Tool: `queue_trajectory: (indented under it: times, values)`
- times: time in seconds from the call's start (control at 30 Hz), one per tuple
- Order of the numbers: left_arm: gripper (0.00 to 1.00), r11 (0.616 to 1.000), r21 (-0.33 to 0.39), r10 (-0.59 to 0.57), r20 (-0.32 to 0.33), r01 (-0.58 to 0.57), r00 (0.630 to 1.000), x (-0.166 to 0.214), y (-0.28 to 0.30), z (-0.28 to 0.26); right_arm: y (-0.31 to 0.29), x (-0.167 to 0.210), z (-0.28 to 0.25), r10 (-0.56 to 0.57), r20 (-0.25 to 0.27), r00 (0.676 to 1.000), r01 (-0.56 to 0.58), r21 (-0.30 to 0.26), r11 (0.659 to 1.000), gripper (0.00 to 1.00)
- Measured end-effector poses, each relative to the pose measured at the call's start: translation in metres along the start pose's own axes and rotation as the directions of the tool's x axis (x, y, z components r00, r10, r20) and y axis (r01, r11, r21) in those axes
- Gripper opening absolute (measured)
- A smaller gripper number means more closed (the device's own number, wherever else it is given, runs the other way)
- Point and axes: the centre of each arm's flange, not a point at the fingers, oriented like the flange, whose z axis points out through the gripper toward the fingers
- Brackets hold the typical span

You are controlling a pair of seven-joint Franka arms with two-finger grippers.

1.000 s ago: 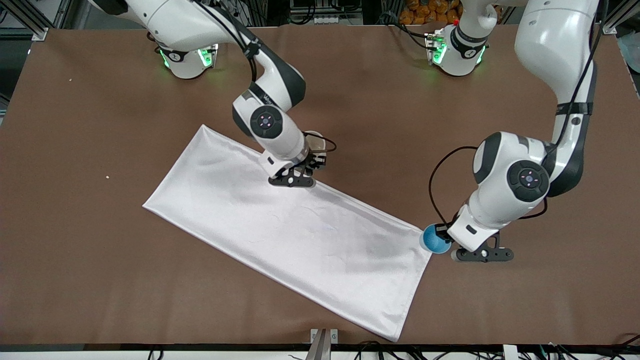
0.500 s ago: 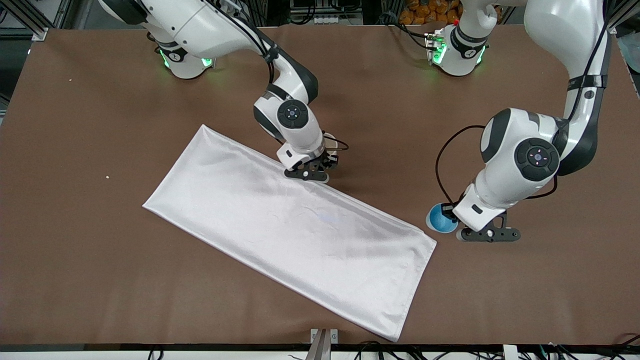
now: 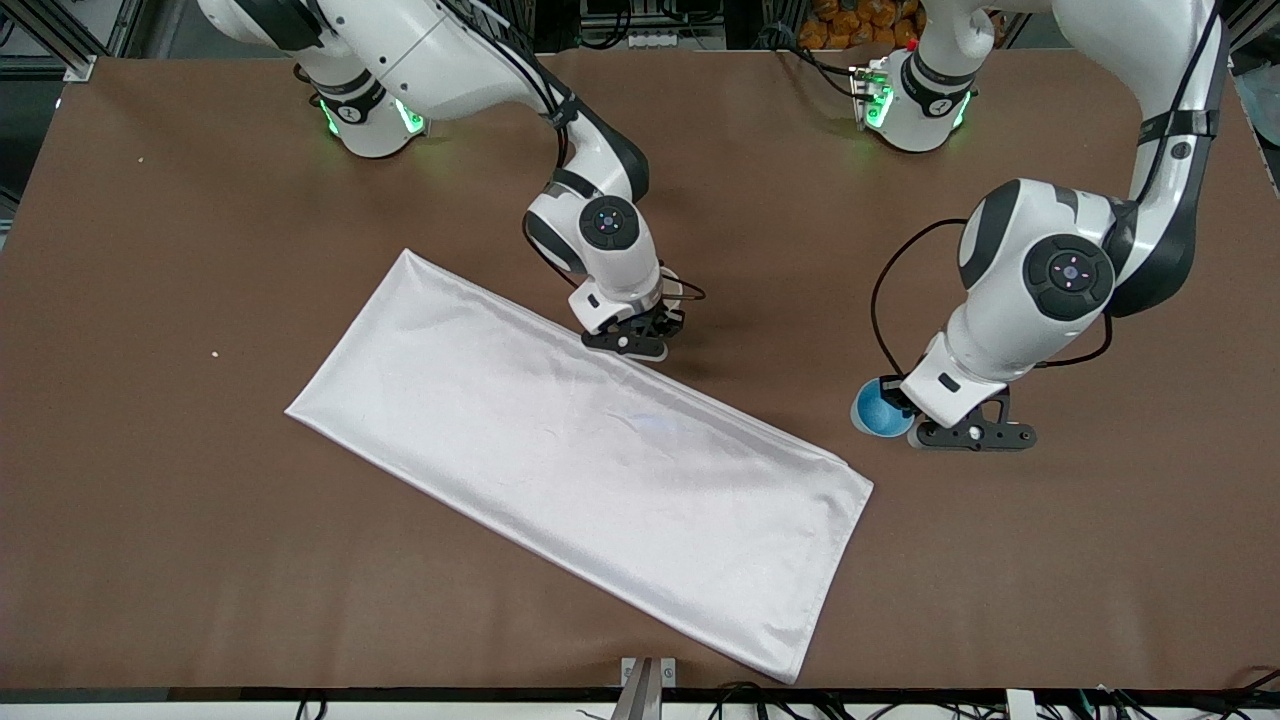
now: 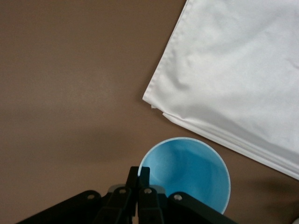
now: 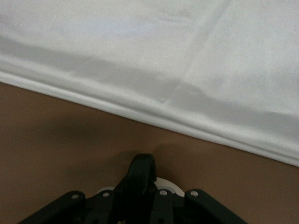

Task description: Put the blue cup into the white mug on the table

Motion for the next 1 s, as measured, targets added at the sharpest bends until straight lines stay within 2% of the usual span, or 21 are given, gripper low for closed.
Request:
queue_trajectory:
  times: [0.17, 0.2, 0.23, 0.27, 0.37, 0.63, 0.8, 1.0]
  values:
    - [0.03, 1.0, -0.006, 0.006, 0.0, -0.006, 1.0, -0.005, 0.01, -0.002, 0.002, 0.006, -0.001, 0.007, -0.009, 1.0, -0.007, -0.001, 1.0, 0.34]
    - [0.03, 1.0, -0.008, 0.003, 0.0, -0.003, 1.0, -0.006, 0.013, -0.003, 0.002, 0.008, -0.002, 0.006, -0.013, 1.0, -0.006, 0.0, 1.0, 0.44]
    - [0.03, 1.0, -0.009, 0.002, 0.0, -0.002, 1.0, -0.006, 0.015, -0.003, 0.002, 0.009, -0.003, 0.005, -0.016, 1.0, -0.005, 0.001, 1.0, 0.44]
    - [0.03, 1.0, -0.011, 0.001, 0.0, -0.001, 1.0, -0.007, 0.018, -0.003, 0.001, 0.01, -0.006, 0.004, -0.022, 1.0, -0.003, 0.003, 1.0, 0.53]
    - [0.03, 1.0, -0.015, -0.004, 0.0, 0.004, 1.0, -0.009, 0.025, -0.004, -0.003, 0.015, -0.013, 0.004, -0.034, 0.999, -0.003, 0.013, 1.0, 0.65]
    - [0.03, 0.999, -0.029, -0.021, 0.002, 0.021, 1.0, -0.016, 0.047, -0.007, -0.013, 0.039, -0.063, 0.002, -0.046, 0.999, -0.003, -0.01, 1.0, 1.0]
    - [0.03, 0.999, -0.037, -0.037, 0.003, 0.037, 0.999, -0.02, 0.06, -0.009, -0.005, 0.071, -0.096, -0.011, -0.061, 0.998, 0.01, -0.011, 1.0, 1.0]
    - [0.03, 0.998, -0.046, -0.043, 0.005, 0.043, 0.999, -0.026, 0.075, -0.01, 0.035, 0.129, -0.115, -0.023, -0.082, 0.996, 0.023, -0.007, 1.0, 1.0]
